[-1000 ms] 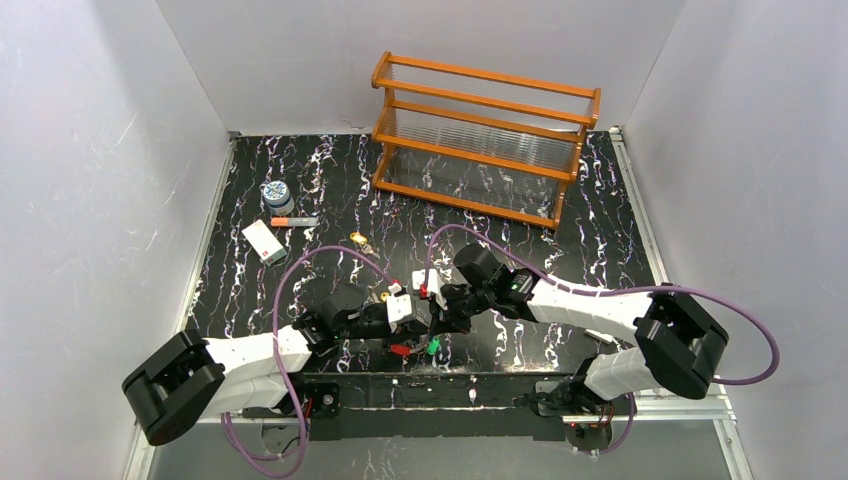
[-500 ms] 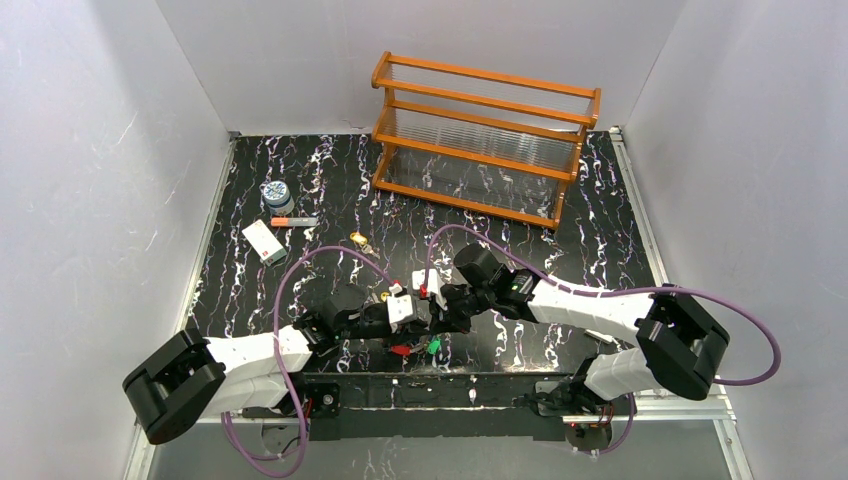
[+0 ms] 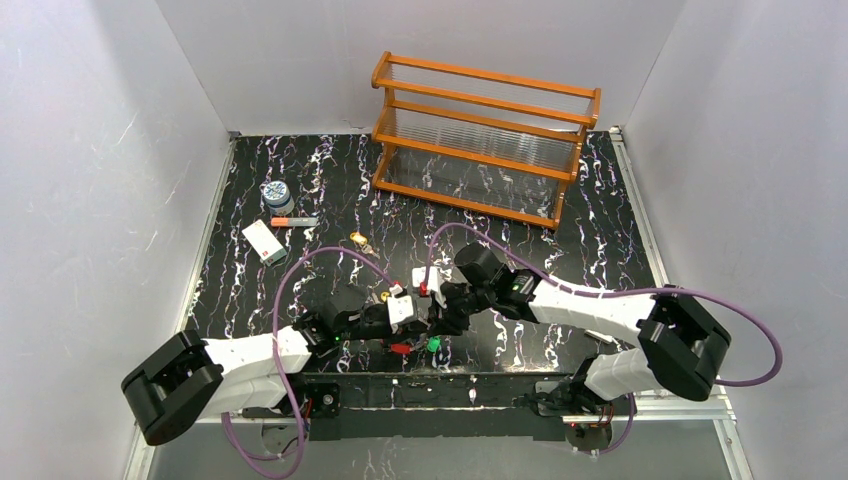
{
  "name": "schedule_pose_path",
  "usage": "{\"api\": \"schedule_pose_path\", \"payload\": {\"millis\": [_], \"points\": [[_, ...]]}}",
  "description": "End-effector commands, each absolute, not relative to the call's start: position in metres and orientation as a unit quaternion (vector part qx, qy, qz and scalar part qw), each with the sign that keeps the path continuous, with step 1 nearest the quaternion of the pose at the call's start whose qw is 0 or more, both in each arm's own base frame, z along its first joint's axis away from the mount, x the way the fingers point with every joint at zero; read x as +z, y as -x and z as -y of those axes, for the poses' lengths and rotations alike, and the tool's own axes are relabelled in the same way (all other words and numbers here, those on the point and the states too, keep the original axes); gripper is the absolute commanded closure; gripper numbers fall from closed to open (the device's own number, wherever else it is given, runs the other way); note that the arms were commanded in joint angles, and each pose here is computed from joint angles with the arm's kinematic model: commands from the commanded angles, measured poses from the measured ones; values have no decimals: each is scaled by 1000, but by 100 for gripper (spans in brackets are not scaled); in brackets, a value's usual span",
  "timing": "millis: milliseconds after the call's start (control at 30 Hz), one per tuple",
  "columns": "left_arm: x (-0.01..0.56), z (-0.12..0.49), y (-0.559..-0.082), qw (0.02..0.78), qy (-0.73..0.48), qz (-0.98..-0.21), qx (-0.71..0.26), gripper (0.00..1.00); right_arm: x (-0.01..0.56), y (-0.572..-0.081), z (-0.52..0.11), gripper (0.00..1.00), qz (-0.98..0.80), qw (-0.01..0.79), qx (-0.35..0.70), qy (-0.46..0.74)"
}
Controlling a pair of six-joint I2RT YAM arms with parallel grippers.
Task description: Put the keys on the keyring
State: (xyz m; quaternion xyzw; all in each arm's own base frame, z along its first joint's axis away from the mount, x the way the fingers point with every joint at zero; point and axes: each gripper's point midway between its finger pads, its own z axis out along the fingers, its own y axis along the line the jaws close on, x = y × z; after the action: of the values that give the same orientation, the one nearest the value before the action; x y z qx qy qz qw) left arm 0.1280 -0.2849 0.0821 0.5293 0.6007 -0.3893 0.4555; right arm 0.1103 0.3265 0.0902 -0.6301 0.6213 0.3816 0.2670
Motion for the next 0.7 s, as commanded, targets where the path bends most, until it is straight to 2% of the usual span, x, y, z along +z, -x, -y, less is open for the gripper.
{"api": "schedule_pose_path", "payload": {"millis": [0, 100, 200, 400, 533, 667], "points": [[98, 289, -131, 478, -518, -592, -390, 100, 141, -128, -348, 48, -573, 377, 398, 610], [103, 285, -135, 492, -503, -598, -384, 100, 156, -133, -343, 31, -569, 414, 414, 578], [111, 282, -138, 511, -484, -597, -385, 100, 167, -137, -334, 25, -566, 443, 438, 540], [133, 275, -142, 563, -435, -581, -396, 100, 180, -138, -316, 29, -568, 438, 502, 484], [144, 271, -138, 583, -423, -560, -409, 100, 180, -133, -310, 39, -555, 427, 525, 484], [149, 269, -134, 590, -422, -549, -416, 100, 179, -126, -310, 44, -539, 418, 534, 500]]}}
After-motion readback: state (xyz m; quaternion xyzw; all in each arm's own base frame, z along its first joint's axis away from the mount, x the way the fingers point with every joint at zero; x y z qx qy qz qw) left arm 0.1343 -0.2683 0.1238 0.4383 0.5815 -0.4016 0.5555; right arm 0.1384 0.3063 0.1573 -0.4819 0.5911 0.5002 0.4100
